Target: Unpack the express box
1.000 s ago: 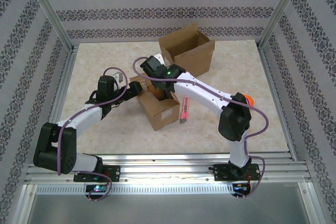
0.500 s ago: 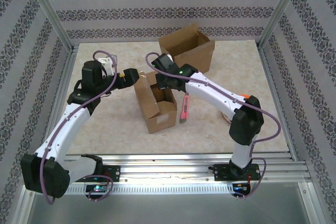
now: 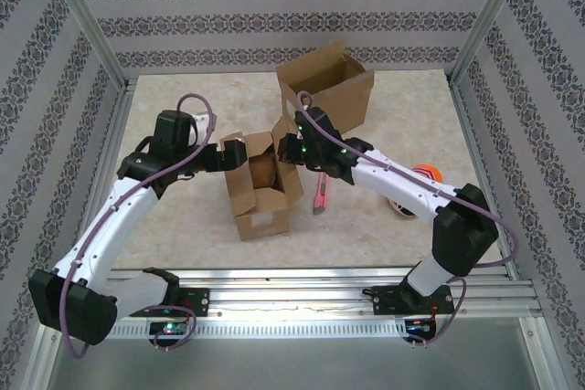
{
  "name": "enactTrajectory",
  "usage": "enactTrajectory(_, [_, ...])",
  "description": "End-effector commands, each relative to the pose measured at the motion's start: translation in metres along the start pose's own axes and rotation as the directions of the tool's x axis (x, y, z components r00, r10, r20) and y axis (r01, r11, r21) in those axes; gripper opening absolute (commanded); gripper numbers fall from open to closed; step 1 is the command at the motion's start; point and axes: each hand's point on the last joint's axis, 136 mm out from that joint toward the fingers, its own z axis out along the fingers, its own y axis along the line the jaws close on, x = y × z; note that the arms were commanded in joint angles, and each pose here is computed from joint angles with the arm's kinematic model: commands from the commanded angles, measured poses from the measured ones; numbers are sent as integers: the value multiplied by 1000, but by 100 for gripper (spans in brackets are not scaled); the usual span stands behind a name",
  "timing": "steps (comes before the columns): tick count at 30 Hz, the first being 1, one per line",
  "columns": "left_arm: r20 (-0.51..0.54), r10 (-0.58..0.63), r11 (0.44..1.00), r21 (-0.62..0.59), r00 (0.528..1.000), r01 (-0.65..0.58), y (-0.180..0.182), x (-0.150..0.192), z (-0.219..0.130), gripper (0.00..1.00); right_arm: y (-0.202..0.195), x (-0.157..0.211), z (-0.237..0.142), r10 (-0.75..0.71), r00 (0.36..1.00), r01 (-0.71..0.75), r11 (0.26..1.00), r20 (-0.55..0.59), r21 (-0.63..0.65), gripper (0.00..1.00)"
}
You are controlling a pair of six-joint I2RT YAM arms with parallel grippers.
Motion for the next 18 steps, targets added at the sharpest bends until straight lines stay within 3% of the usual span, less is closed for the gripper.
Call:
enactTrajectory(1, [-61,89,991,-92,994,-94,-1,9,-2,100,17,-4,-4,109,994,-104,986,25,-132,0])
enactTrajectory(8, [-192,156,914,-345,969,-215,15,21,7,100,13,0,-9,191,980,-178,965,49,-194,0])
enactTrajectory(15, [-289,180,837,-457,940,-301,22,30,16,100,6,6,-6,221,974,-207,956,46,-207,0])
enactTrajectory(18, [-335,192,772,-528,922,-353,31,32,13,99,5,7,-6,220,974,-206,956,47,-208,0])
